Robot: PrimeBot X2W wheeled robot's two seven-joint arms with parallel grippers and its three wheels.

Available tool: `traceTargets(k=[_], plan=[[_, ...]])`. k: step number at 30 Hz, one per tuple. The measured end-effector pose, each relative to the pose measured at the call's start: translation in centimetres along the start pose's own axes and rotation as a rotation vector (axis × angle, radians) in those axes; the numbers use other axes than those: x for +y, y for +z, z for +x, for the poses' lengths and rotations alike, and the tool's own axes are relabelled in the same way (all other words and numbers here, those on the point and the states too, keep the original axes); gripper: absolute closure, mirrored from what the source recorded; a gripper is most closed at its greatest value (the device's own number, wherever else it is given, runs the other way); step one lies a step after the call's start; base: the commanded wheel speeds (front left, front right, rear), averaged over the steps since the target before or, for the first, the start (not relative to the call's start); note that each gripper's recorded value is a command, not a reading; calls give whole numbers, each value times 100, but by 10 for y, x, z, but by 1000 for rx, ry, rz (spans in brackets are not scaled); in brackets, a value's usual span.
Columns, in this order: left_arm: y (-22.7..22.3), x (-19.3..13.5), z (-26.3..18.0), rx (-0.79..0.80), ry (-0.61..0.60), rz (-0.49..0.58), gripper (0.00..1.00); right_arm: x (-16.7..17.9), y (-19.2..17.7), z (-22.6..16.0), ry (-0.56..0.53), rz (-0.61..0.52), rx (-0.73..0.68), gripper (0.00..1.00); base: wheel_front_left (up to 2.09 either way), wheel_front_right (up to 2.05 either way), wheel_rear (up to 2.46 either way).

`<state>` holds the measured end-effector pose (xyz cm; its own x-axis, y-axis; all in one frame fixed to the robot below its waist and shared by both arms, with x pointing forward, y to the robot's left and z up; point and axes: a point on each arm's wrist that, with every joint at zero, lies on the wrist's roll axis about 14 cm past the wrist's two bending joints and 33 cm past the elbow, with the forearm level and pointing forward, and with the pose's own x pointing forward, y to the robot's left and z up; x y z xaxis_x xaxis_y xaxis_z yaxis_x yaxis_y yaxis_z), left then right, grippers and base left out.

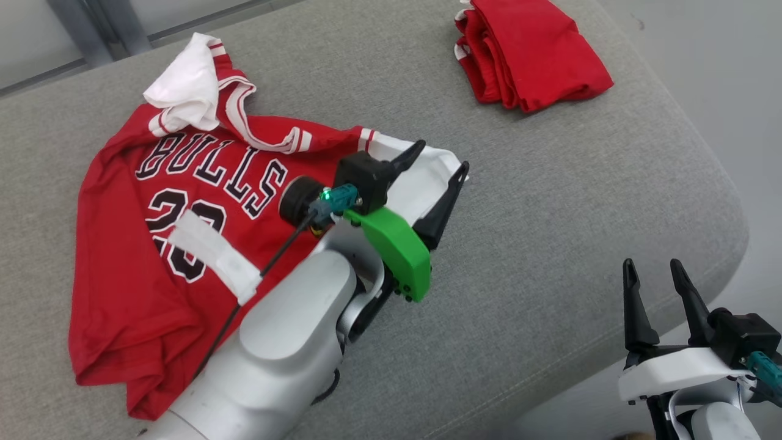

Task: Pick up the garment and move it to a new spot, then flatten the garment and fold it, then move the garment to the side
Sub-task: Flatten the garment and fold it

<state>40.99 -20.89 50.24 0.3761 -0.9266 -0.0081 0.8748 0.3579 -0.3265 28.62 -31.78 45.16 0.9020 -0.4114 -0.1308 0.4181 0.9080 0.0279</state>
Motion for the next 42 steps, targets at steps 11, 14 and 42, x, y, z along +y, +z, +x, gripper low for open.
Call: traceTargets(k=[11, 14, 42], plan=[[-34, 100, -137, -9, 540, -65, 0, 36, -2, 10, 130, -54, -9, 0, 0, 0, 0], [-39, 127, -186, 36, 696, -24, 0, 57, 2, 14, 194, -55, -29, 0, 0, 0, 0], [-83, 168, -267, 225, 918, -109, 100, 102, 0, 32, 311, -48, -30, 0, 0, 0, 0]])
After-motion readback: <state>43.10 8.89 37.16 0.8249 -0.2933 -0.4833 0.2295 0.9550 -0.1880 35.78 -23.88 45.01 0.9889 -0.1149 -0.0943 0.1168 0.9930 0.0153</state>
